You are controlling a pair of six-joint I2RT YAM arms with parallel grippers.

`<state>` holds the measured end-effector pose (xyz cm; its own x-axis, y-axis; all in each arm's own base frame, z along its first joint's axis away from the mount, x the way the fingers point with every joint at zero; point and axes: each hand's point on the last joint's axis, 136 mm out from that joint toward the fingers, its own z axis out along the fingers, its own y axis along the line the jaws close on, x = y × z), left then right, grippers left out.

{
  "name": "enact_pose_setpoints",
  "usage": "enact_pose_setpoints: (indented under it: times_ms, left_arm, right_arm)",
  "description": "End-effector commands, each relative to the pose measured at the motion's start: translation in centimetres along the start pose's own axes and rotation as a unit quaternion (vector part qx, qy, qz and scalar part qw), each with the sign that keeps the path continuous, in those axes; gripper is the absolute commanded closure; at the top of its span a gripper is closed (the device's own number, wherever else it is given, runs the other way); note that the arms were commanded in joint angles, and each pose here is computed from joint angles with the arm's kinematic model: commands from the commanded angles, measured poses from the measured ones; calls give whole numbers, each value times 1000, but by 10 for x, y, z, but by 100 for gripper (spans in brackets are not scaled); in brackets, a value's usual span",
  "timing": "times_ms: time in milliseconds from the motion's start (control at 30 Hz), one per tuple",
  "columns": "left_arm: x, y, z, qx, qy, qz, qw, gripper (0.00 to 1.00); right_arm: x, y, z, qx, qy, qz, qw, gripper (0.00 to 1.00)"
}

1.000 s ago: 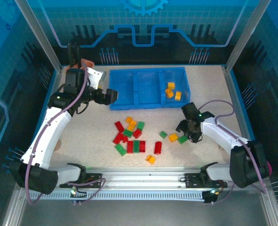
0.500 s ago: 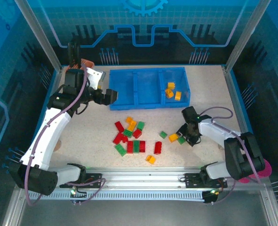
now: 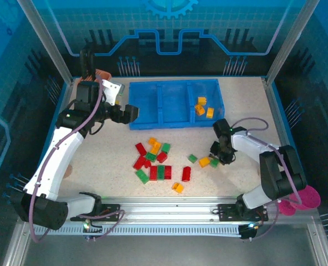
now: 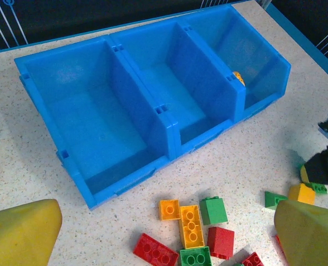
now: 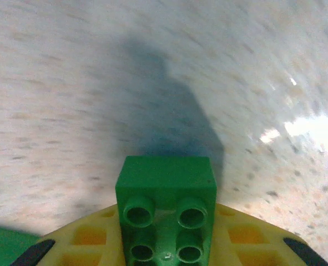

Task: Sort the legos into containers by color
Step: Pick up the lego from the bottom-right of the table, then place the lego in the container.

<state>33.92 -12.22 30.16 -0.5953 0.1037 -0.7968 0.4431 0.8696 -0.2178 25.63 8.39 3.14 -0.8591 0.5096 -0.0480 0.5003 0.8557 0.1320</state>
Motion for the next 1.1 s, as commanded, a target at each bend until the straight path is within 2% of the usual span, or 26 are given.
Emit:
enact_pose_setpoints:
  times_ms: [0,167,300,367,533,733,833,1067]
  left_arm:
    - [2,0,2,-2,5,13,1000,1]
    - [2,0,2,-1,5,12,1000,1]
    - [3,3,2,-8,5,14,1000,1]
    - [3,4,3,-12,8,12,1000,1]
    - [-1,26,5,-68,10,-9,998,1]
    - [3,37,17,-88,11,-15,996,1]
    - [10,48,23,-111,8,-20,994,1]
    - [17,51,36,-108,17,-48,993,1]
  right_arm:
    - [-39,43,-44,-33,-65,-125,989,74]
    - [-74,101,-97,-23,-132,-284,949,74]
    - [-93,155,-119,-25,-178,-381,907,72]
    - [-101,184,-124,-29,-199,-419,885,71]
    - [-117,237,-107,-39,-205,-470,857,70]
    - [-117,271,-57,-39,-174,-497,849,70]
    - [-114,276,-32,-33,-159,-501,850,70]
    - [-109,281,15,-27,-133,-507,851,67]
